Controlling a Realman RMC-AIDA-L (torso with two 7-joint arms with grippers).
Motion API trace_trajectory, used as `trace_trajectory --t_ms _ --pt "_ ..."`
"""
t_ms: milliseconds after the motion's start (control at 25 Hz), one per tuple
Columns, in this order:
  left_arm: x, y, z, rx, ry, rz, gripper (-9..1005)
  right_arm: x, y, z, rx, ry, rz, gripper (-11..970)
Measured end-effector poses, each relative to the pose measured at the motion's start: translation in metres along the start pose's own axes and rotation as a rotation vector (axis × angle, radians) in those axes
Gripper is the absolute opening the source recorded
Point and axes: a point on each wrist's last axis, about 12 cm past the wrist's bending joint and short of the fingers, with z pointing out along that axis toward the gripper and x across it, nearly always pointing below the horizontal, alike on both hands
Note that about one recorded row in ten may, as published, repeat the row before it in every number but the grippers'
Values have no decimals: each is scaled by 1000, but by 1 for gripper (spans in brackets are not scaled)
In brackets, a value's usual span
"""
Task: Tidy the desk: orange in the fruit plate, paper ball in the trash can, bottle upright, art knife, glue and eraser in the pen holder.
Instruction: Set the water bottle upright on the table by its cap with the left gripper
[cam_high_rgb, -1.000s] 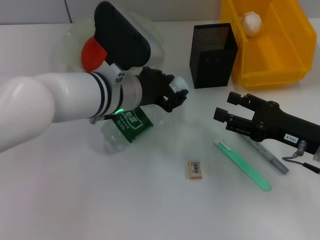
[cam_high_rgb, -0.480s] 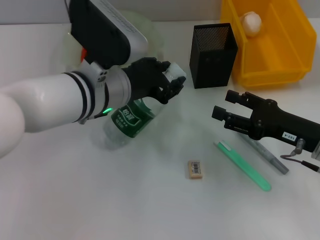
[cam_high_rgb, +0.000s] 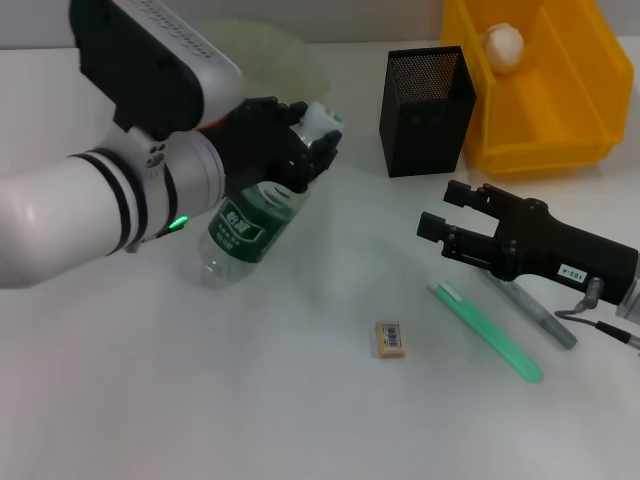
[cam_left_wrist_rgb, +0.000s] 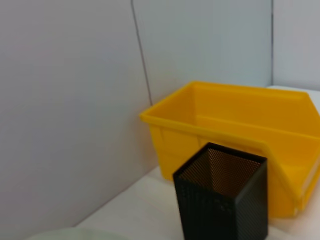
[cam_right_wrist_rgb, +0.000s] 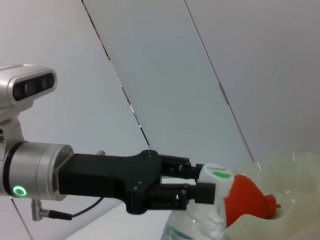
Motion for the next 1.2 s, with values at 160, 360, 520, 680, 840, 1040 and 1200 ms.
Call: trace_trajectory --t_ms 160,360,520,680,840,1040,1200 --pt "1 1 -7 -22 -23 -9 441 0 2 2 -11 -4 -10 788" --pt "0 1 -8 -23 -28 -10 437 0 1 2 -12 -6 -12 789" --pt "-4 2 -11 4 -36 -17 435 -1 2 2 -12 -8 -13 789" --pt "-4 2 -11 4 -36 -17 434 0 2 2 -12 -8 -14 789" --pt "-4 23 -16 185 -65 -116 433 0 2 1 -10 -8 -14 789" --pt "12 38 -19 268 -128 -191 432 1 2 1 -10 -8 -14 789" --pt "21 42 -22 289 -176 -184 430 0 2 1 -10 -8 -15 788"
